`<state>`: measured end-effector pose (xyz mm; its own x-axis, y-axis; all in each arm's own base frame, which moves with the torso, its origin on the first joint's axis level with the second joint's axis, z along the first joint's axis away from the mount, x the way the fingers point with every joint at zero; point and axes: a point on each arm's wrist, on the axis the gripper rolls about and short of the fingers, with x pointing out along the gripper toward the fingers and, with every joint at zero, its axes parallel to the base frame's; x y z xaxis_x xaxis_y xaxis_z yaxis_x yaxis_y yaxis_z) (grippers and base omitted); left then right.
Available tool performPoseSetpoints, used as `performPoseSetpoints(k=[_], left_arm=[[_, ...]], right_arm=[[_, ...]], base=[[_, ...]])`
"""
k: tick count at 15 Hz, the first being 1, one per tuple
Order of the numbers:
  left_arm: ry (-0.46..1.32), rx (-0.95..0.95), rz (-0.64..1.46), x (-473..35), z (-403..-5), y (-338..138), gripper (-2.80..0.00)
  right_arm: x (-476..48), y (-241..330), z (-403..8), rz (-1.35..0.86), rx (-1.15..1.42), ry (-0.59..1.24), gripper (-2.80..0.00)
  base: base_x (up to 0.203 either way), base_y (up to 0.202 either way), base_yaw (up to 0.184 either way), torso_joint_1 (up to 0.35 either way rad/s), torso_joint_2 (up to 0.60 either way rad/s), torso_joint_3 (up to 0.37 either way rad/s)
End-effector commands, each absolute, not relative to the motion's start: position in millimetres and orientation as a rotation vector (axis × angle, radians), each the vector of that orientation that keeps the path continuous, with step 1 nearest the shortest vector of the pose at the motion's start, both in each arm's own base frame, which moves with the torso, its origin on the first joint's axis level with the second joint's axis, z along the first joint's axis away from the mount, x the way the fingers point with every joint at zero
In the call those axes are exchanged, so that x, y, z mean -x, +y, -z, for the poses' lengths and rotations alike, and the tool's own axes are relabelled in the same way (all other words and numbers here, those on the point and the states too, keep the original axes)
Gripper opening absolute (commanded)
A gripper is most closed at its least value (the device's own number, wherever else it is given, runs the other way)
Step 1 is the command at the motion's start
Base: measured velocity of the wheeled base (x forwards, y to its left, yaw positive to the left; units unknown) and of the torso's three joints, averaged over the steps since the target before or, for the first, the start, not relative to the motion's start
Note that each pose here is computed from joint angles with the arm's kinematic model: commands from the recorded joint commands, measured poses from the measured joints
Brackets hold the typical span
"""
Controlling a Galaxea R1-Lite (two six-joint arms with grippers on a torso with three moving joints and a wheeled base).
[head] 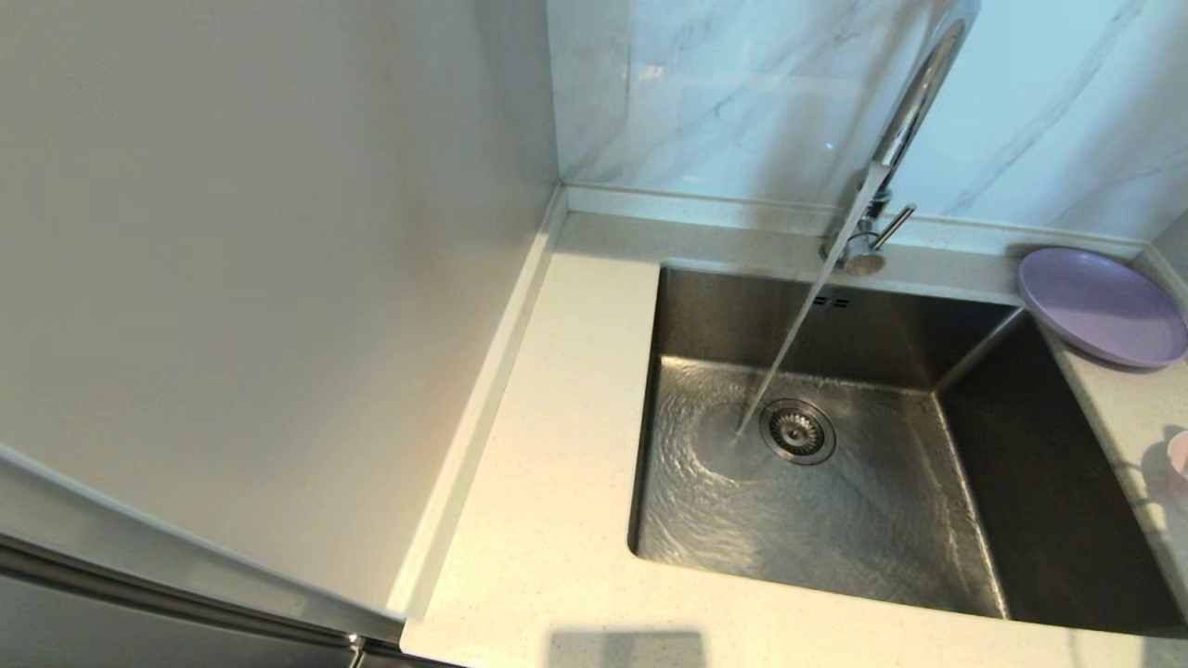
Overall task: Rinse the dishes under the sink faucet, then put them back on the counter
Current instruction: Place the bowl on the table
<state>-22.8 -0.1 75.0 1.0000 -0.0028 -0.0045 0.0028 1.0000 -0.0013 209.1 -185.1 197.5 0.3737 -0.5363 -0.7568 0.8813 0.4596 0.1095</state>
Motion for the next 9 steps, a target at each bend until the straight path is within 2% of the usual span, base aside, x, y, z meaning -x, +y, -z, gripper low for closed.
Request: performPoseSetpoints(k=[1,9], left_arm=[[0.005,0.002,0.003,22.8,-75.0,-0.1,-2.80],[0.005,0.002,0.003,22.8,-75.0,-0.1,-2.80]], right_arm=[[-209.5,-185.9,-197.1,0.982,-0.557,0.717,0.00],[-209.0,-189.7,-206.2,1.017,-0.531,0.632,0.00]], base=[[0.000,0.000,0.000,0.000,0.00,0.000],[0.000,0.000,0.000,0.000,0.00,0.000]])
